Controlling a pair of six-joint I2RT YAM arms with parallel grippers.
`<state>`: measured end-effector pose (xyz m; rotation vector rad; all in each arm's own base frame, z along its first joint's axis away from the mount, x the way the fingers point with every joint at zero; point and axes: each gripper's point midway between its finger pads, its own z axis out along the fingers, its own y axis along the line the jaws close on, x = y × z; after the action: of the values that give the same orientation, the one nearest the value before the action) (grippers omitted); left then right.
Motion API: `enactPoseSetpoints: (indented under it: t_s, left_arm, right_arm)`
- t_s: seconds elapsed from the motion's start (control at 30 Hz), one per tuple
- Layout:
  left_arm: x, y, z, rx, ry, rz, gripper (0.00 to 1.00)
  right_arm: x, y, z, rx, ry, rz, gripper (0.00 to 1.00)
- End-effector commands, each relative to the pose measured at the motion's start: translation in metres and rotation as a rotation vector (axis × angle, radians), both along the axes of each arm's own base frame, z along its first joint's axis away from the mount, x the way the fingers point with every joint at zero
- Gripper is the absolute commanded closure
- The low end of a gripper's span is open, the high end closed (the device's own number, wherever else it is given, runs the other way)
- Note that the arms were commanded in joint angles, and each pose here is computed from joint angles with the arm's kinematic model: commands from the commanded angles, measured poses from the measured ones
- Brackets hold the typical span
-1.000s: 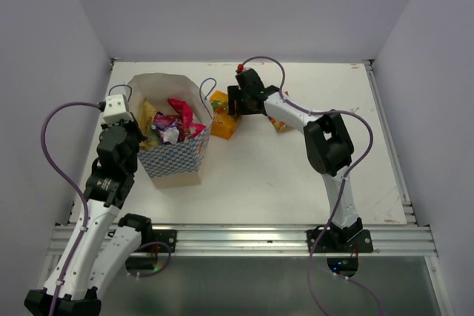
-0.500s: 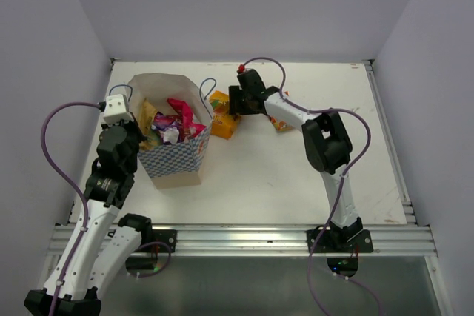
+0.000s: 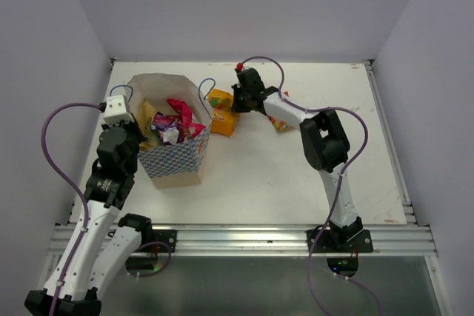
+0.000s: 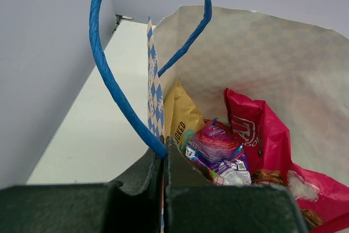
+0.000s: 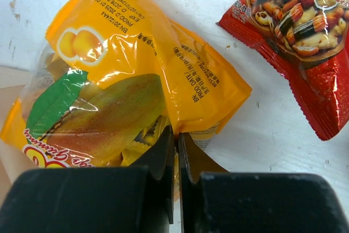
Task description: Place the snacks into the paper bag
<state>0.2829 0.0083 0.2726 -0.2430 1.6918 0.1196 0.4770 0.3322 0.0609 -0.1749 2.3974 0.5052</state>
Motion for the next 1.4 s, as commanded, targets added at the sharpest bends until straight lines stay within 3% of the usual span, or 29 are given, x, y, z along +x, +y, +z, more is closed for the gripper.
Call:
enactPoseSetpoints:
  t_s: [0.0, 0.17, 0.53, 0.87, 1.1, 1.3, 1.37]
  left_arm:
    - [0.002, -0.005, 0.006, 0.004, -0.033, -0.027, 1.00]
    - [0.002, -0.005, 0.006, 0.004, -0.035, -0.028, 1.00]
    - [0.001, -0.006, 0.007, 0.002, -0.039, -0.035, 1.00]
    - [0.002, -0.007, 0.006, -0.001, -0.038, -0.039, 1.00]
    - [0.002, -0.009, 0.006, 0.000, -0.037, -0.051, 1.00]
    - [0.001, -0.009, 0.007, -0.001, -0.041, -0.056, 1.00]
    - [0.001, -0.010, 0.007, -0.002, -0.041, -0.057, 1.00]
  right_arm:
    - [-0.014, -0.006, -0.034, -0.053, 0.053, 0.040, 1.00]
    - [-0.018, -0.014, -0.005, -0.049, -0.026, 0.063, 1.00]
    - [-0.039, -0.067, 0.169, -0.090, -0.343, 0.003, 1.00]
    - [-0.071, -0.101, 0.262, -0.074, -0.499, -0.035, 1.00]
    - [-0.097, -0.120, 0.370, 0.068, -0.703, -0.092, 1.00]
    - [-0.123, -0.108, 0.467, 0.277, -0.860, -0.035, 1.00]
    - [-0.122, -0.096, 0.479, 0.317, -0.869, 0.004, 1.00]
